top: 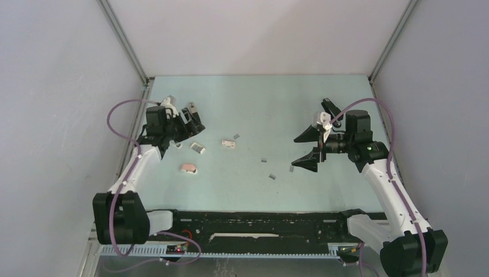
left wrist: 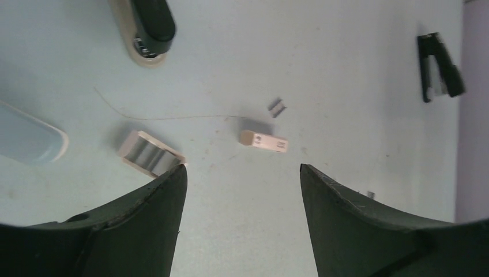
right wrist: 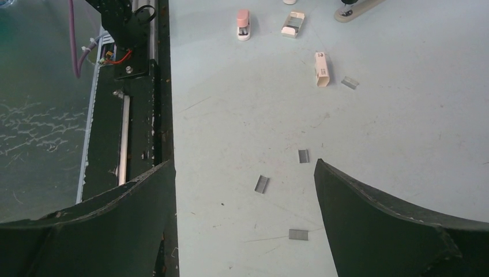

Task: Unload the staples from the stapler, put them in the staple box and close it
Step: Adjust the staple box at the center of the board.

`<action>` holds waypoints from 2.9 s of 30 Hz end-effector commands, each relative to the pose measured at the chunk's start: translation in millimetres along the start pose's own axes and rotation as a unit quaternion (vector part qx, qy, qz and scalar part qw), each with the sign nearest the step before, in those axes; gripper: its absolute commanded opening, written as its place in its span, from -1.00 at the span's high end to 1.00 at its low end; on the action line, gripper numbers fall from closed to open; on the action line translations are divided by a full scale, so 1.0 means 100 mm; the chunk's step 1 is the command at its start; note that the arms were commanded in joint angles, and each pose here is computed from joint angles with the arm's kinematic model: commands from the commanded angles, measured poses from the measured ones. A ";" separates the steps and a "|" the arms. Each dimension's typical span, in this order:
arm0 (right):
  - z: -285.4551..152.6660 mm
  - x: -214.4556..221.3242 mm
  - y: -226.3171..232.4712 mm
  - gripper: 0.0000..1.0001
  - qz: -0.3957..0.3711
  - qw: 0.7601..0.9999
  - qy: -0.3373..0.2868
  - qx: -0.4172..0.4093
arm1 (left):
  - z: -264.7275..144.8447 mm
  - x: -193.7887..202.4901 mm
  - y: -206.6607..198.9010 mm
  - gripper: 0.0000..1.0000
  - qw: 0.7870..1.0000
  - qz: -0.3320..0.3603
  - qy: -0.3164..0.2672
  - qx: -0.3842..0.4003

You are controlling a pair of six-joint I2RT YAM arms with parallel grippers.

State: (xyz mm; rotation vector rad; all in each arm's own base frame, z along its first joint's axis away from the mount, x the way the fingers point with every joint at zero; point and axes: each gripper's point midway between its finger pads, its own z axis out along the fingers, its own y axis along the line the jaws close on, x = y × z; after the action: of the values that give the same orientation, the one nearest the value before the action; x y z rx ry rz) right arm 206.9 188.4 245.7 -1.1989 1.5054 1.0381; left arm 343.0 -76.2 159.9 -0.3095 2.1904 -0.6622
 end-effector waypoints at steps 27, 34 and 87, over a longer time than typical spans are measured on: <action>0.11 -0.02 0.10 -0.99 -0.016 1.000 0.006 -0.023 | 0.65 0.12 0.88 -0.03 0.946 0.227 0.191 -0.133; 0.10 -0.01 0.10 -0.99 -0.016 1.000 0.006 -0.022 | 0.71 0.18 0.94 0.10 0.939 0.229 0.216 -0.141; 0.05 -0.09 0.12 -0.99 -0.015 1.000 -0.008 -0.020 | 0.67 0.47 0.88 0.99 0.924 0.219 0.273 -0.156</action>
State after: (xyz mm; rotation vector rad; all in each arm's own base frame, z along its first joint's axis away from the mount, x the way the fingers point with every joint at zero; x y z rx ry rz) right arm 199.2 197.4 244.5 -1.2348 1.4938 1.0627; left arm 356.5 -35.4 26.7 0.2399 2.8160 -0.1353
